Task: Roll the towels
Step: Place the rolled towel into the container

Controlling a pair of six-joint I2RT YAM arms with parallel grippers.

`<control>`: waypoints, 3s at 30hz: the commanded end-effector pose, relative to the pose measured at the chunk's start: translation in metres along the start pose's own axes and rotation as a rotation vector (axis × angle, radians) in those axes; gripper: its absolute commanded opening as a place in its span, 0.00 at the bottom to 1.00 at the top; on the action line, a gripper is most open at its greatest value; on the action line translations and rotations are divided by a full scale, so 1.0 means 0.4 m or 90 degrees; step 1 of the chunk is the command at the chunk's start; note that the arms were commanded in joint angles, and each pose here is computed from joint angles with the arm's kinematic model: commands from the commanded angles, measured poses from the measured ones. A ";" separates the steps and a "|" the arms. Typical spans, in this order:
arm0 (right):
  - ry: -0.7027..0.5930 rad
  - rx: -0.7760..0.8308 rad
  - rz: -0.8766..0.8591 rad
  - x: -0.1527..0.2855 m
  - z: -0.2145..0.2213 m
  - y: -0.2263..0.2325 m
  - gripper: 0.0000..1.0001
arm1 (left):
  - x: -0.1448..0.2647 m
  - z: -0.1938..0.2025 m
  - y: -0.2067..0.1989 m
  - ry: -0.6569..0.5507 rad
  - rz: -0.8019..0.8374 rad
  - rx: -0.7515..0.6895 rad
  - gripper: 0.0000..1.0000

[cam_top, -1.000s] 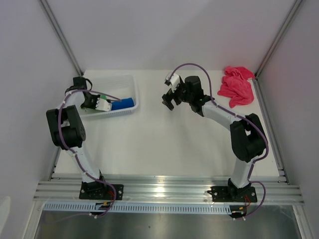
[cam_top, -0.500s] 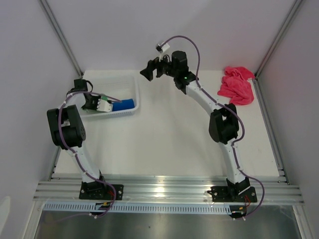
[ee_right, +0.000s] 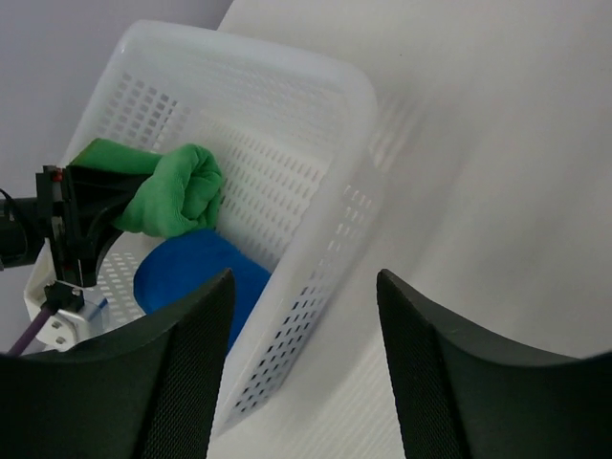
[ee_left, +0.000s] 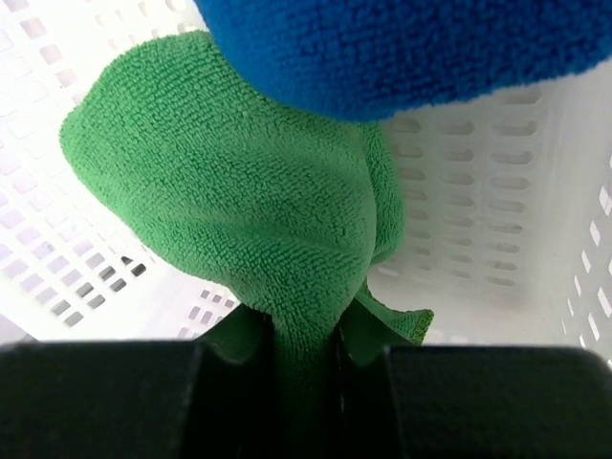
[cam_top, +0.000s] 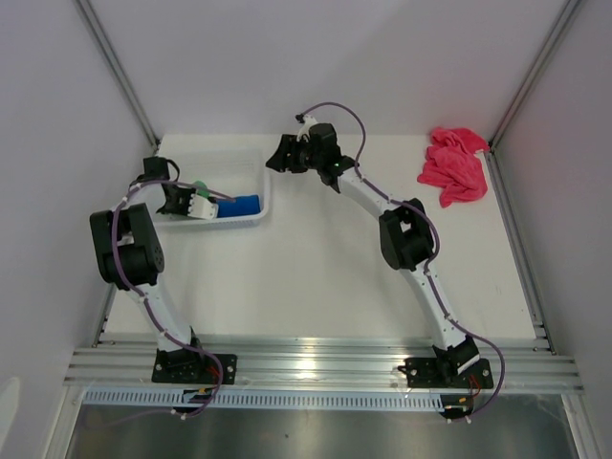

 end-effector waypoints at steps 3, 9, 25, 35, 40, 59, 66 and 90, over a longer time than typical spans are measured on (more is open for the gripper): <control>-0.018 -0.083 -0.040 -0.020 -0.005 0.054 0.59 | 0.021 -0.042 0.016 -0.039 -0.021 -0.057 0.02; 0.006 -0.107 -0.040 -0.038 0.038 0.051 0.53 | 0.012 -0.034 0.033 -0.031 -0.036 -0.074 0.16; 0.016 -0.179 -0.016 -0.041 0.063 0.001 0.19 | -0.001 -0.003 0.070 -0.006 -0.053 -0.073 0.33; 0.007 -0.187 -0.015 -0.023 0.052 0.006 0.08 | -0.008 0.004 0.119 -0.007 -0.080 -0.091 0.34; -0.016 -0.193 0.008 -0.007 0.037 -0.016 0.05 | -0.014 -0.007 0.104 -0.020 -0.059 -0.088 0.35; -0.016 -0.196 0.014 -0.004 0.041 -0.027 0.05 | -0.028 0.040 0.305 0.039 -0.237 0.014 0.01; -0.018 -0.190 0.020 0.003 0.038 -0.028 0.05 | -0.009 -0.062 0.423 -0.019 -0.289 0.099 0.01; -0.025 -0.194 0.021 0.016 0.029 -0.036 0.05 | -0.107 -0.317 0.267 -0.214 -0.083 0.043 0.24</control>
Point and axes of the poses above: each gripper's point midway between its finger pads, its own x axis back along the fingers, its own y axis along the line the jaws close on, z = x × y, the point moved 2 cm from there along x, back along the fingers, and after that the axes turned 13 degrees about -x, right-handed, at the moved point
